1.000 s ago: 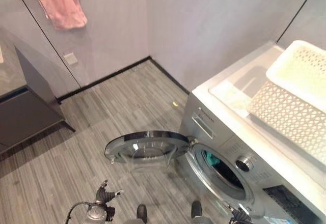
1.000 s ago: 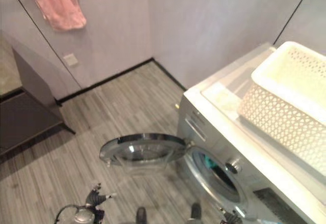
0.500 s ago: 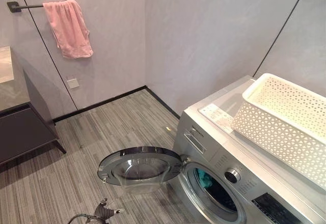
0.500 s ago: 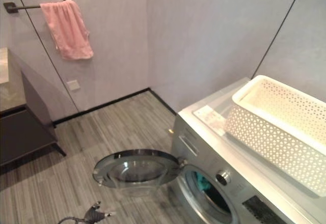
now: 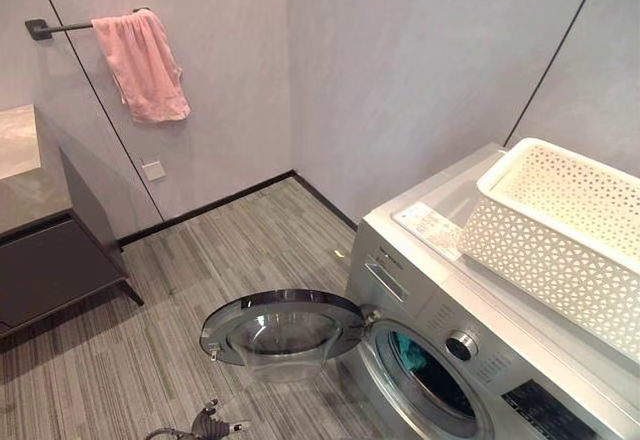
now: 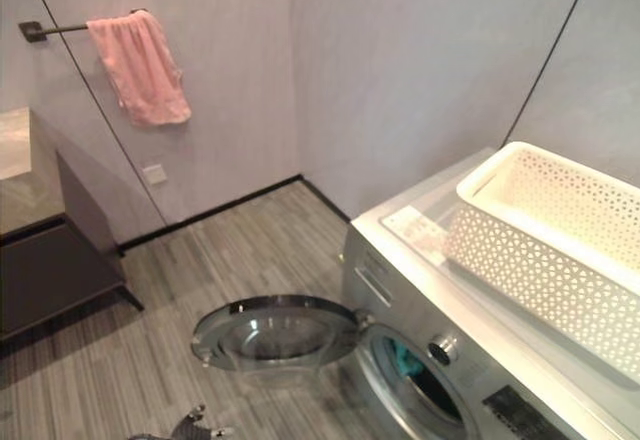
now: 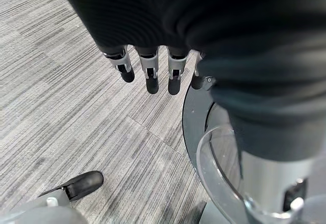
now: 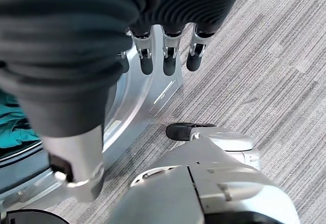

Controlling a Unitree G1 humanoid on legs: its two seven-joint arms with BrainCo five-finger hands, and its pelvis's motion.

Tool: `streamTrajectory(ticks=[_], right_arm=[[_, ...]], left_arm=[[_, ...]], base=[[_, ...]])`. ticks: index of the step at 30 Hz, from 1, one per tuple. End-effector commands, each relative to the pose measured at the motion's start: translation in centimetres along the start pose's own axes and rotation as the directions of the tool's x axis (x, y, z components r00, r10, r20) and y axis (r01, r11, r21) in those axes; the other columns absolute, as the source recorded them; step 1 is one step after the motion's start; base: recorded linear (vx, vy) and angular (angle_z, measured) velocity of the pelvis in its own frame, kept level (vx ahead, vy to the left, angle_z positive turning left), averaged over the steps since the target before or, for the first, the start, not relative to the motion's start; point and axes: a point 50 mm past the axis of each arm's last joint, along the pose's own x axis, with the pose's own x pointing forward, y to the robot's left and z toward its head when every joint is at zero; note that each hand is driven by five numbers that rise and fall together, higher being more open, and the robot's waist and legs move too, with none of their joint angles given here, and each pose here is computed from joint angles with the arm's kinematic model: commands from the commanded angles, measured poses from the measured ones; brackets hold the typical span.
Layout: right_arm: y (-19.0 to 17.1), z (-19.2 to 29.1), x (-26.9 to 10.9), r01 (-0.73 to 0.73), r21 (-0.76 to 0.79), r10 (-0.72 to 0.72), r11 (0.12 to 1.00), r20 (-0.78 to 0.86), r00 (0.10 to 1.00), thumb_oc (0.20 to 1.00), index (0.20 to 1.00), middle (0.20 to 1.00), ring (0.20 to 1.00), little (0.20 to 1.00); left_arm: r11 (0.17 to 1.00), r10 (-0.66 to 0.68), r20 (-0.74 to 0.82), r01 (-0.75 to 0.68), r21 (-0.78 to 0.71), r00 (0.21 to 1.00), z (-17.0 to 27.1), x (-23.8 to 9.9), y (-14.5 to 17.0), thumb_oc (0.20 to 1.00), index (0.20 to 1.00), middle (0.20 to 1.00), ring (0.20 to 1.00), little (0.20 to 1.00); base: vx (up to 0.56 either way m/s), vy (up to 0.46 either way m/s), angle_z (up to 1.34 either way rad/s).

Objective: Grab the laundry basket,head to the washer,open it,put in the laundry and shut it.

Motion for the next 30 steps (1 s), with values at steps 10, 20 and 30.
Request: streamTrajectory(ticks=[10, 20, 30], right_arm=[[-0.7, 1.3, 0.2, 0.034, -0.019, -0.034, 0.999, 0.000, 0.999, 1.000, 1.000, 1.000, 1.000, 1.000], [-1.1, 2.2, 0.3, 0.042, -0.020, -0.042, 0.999, 0.014, 0.999, 1.000, 1.000, 1.000, 1.000, 1.000], [-2.5, 3.5, 0.4, 0.063, -0.005, -0.063, 0.998, 0.025, 0.998, 1.000, 1.000, 1.000, 1.000, 1.000]], left_arm=[[1.000, 0.000, 0.052, 0.000, 0.004, 0.999, 2.5, 0.7, -0.2, 1.000, 1.000, 1.000, 1.000, 1.000], [1.000, -0.001, 0.094, 0.000, 0.012, 0.996, 3.4, 0.7, 0.3, 1.000, 1.000, 1.000, 1.000, 1.000], [0.999, 0.008, 0.155, -0.014, 0.035, 0.988, 4.9, 1.0, 1.4, 1.000, 1.000, 1.000, 1.000, 1.000]], base=[[0.00, 0.004, 0.00], [-0.04, 0.044, -0.01], [-0.08, 0.106, 0.05]])
